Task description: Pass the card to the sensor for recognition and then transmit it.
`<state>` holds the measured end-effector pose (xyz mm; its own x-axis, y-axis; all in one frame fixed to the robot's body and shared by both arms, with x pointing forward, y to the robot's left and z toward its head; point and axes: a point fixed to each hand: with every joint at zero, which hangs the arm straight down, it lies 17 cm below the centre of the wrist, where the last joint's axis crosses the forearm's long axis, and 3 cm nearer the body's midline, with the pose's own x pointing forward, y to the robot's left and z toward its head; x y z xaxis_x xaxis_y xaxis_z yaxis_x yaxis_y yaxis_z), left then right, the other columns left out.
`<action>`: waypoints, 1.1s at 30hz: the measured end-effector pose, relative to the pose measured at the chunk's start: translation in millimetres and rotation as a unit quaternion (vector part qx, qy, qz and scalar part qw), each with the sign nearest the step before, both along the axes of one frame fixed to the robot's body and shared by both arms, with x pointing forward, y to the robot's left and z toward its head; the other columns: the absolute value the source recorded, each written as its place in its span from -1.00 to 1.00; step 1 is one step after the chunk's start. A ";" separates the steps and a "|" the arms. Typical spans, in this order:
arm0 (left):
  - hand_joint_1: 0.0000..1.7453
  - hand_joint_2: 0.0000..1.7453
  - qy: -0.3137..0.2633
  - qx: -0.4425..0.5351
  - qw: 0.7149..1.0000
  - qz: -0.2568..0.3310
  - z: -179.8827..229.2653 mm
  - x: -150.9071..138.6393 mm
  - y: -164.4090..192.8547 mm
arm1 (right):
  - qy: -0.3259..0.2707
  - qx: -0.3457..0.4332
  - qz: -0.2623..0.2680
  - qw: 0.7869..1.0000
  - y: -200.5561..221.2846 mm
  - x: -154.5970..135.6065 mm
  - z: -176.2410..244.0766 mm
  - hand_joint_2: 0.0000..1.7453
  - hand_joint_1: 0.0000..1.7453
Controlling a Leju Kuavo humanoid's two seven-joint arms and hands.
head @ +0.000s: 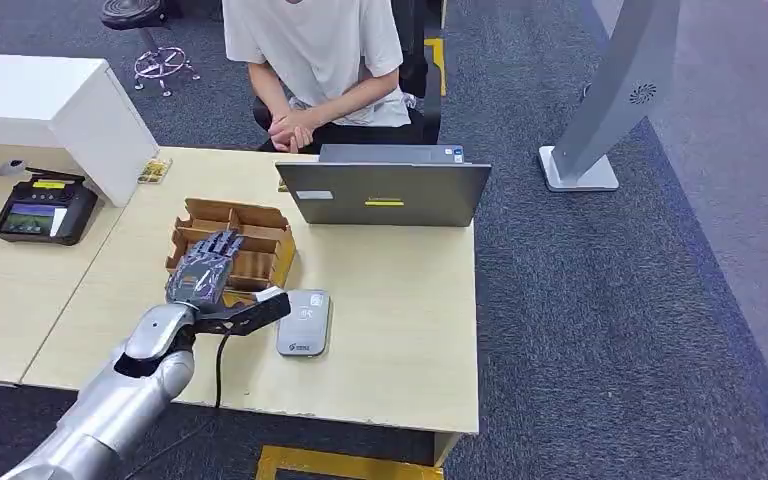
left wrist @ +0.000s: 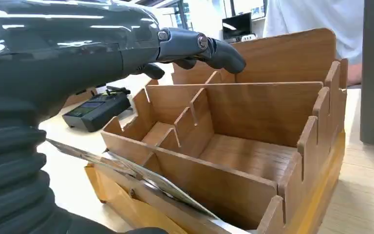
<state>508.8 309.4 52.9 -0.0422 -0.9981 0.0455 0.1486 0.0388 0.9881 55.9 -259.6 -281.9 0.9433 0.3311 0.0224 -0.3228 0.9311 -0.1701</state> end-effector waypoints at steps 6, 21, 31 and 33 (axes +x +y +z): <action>-1.00 1.00 0.000 0.000 1.000 0.000 0.0 0.0 0.2 | 0.000 0.000 0.000 1.000 0.3 0.0 0.0 1.00 -1.00; 1.00 1.00 0.012 -0.016 1.000 -0.016 -5.0 -2.7 -6.6 | 0.001 0.000 0.003 1.000 0.1 -0.4 0.0 1.00 -1.00; 1.00 1.00 0.013 -0.024 1.000 -0.015 -5.3 -3.1 -7.6 | 0.001 0.001 0.000 1.000 0.3 -0.3 0.0 1.00 -1.00; 1.00 1.00 0.013 -0.025 0.999 -0.015 -5.3 -3.1 -7.6 | 0.001 0.001 -0.001 1.000 0.5 -0.3 0.0 1.00 -1.00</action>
<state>505.7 301.8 47.7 -0.0701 -0.9929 0.0963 0.1762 0.0827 0.9809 55.6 -259.1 -281.9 0.9438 0.3297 0.0216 -0.3217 0.9318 -0.1679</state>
